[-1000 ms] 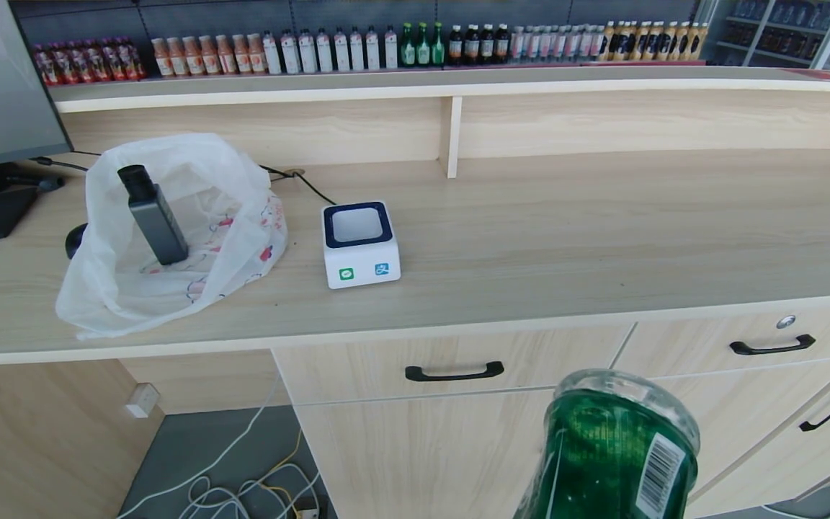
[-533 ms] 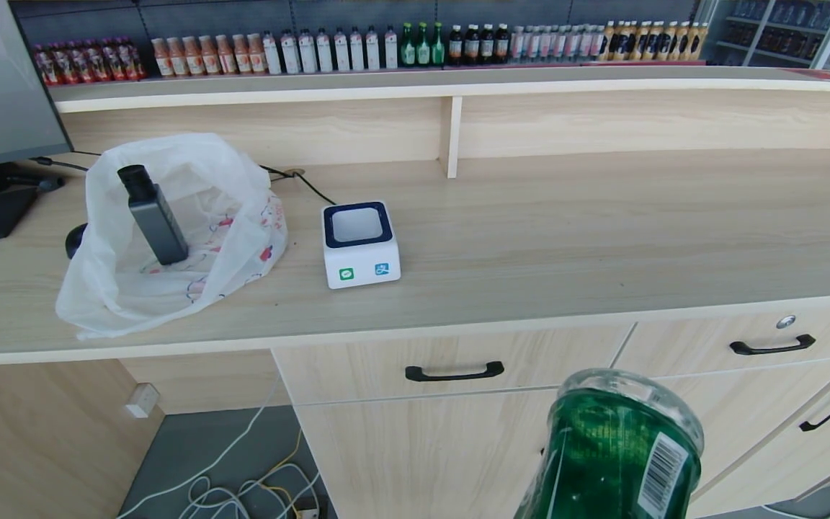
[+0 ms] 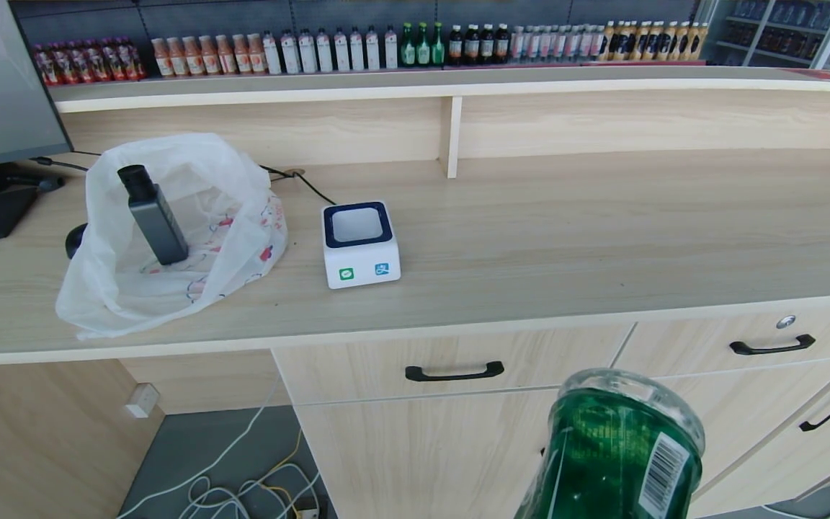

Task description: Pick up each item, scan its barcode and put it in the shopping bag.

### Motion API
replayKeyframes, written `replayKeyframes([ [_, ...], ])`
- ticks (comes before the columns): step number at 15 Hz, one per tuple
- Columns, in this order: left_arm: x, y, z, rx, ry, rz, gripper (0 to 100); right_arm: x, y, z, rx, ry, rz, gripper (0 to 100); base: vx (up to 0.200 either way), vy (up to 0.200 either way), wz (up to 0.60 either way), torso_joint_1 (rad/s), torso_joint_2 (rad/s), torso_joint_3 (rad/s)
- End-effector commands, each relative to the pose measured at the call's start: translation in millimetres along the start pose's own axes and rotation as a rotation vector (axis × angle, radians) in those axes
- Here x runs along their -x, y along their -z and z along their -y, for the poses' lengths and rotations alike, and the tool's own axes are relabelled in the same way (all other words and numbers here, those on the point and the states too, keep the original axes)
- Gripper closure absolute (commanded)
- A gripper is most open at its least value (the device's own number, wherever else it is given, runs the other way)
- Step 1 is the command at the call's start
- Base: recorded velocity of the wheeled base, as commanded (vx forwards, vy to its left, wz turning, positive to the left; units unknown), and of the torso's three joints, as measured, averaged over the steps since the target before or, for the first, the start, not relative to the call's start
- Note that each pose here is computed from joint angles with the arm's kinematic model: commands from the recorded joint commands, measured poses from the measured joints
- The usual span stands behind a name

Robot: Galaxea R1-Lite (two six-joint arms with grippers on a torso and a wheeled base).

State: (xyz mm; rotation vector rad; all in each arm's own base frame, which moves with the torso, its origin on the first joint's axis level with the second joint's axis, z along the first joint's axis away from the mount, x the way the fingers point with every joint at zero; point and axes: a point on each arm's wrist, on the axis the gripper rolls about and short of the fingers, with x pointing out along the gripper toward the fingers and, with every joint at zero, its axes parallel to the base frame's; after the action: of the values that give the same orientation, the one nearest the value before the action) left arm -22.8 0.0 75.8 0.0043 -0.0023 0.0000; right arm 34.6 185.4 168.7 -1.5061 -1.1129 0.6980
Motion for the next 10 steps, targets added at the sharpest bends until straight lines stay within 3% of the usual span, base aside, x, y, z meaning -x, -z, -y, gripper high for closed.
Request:
replayKeyframes([
  [1,0.0,0.0,0.0,0.000,0.000,0.001,0,0.9,-0.1,-0.7,-0.001,-0.002,0.003,100,0.000,0.000,0.00,0.000,0.00,0.000],
  [6,0.0,0.0,0.0,0.000,0.000,0.001,0,0.7,-0.1,-0.2,-0.030,0.002,0.005,100,0.000,0.000,0.00,0.000,0.00,0.000],
  [10,0.0,0.0,0.0,0.000,0.000,0.001,0,5.9,1.3,1.9,-0.169,0.024,0.046,100,0.000,0.000,0.00,0.000,0.00,0.000],
])
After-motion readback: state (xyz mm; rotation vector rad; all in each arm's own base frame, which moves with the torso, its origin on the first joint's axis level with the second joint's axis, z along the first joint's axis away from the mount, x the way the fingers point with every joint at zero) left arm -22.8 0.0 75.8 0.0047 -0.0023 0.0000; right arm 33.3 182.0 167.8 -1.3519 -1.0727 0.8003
